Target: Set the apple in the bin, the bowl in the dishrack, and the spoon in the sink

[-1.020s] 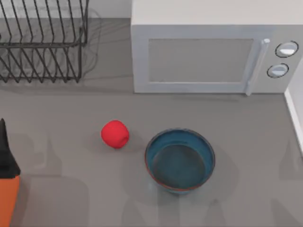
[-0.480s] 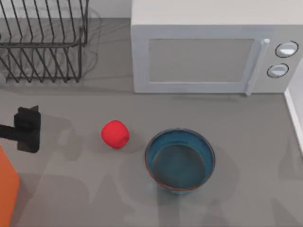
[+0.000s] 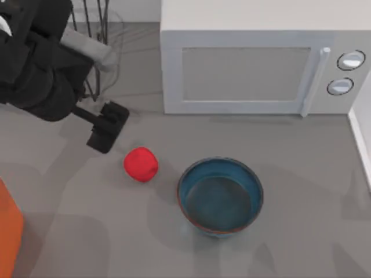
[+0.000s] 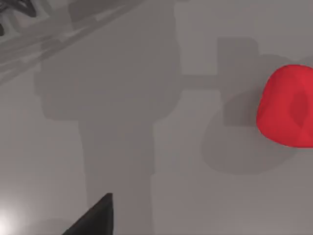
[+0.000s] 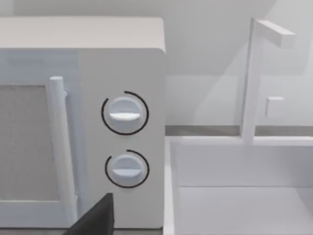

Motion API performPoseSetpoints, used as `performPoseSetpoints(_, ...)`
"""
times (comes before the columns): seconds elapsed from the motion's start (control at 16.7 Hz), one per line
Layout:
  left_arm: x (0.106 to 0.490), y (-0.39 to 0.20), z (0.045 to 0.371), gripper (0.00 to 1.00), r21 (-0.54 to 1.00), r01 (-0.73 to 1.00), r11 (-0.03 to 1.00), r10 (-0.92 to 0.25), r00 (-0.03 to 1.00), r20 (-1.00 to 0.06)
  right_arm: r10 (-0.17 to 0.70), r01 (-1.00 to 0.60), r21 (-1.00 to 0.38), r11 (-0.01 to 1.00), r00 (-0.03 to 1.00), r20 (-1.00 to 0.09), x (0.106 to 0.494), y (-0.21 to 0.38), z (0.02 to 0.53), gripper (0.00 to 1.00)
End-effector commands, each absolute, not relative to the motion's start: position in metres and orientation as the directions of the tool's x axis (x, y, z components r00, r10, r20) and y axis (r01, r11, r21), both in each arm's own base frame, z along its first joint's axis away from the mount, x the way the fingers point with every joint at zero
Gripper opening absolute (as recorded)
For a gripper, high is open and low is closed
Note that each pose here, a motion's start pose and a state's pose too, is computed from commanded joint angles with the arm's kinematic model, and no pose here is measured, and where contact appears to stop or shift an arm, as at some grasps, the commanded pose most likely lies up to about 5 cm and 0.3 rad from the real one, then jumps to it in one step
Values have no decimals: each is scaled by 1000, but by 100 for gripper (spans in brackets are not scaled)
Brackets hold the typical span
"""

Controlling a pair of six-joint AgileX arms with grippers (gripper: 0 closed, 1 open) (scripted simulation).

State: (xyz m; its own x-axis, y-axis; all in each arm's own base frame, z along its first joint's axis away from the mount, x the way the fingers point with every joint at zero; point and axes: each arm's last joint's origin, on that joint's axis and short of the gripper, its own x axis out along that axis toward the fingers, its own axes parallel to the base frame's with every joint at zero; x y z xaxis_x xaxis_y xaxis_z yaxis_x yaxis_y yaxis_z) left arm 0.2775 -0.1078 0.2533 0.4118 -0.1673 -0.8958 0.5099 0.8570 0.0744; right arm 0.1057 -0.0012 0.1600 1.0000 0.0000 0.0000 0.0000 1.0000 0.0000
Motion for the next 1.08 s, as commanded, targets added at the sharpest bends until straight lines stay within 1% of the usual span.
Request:
performPoseSetpoints(0.24, 321, -155, 222, 100, 43, 618, 785, -101, 196, -975, 0, 0, 0, 1000, 1000, 0, 106, -1, 160, 100)
performPoseSetpoints(0.36, 335, -174, 204, 100, 25, 656, 754, -65, 113, -992, 0, 0, 0, 1000, 1000, 0, 106, -1, 160, 100)
performPoseSetpoints(0.48, 344, -189, 189, 100, 10, 682, 731, -34, 50, -998, 0, 0, 0, 1000, 1000, 0, 106, -1, 160, 100)
performPoseSetpoints(0.66, 349, -200, 176, 100, -2, 701, 713, -9, 6, -1000, 0, 0, 0, 1000, 1000, 0, 106, -1, 160, 100)
performPoseSetpoints(0.96, 350, -198, 176, 100, -2, 697, 717, -9, 6, -1000, 0, 0, 0, 1000, 1000, 0, 106, -1, 160, 100)
performPoseSetpoints(1.08, 349, -199, 170, 100, -3, 700, 714, -7, 3, -1000, 0, 0, 0, 1000, 1000, 0, 106, -1, 160, 100)
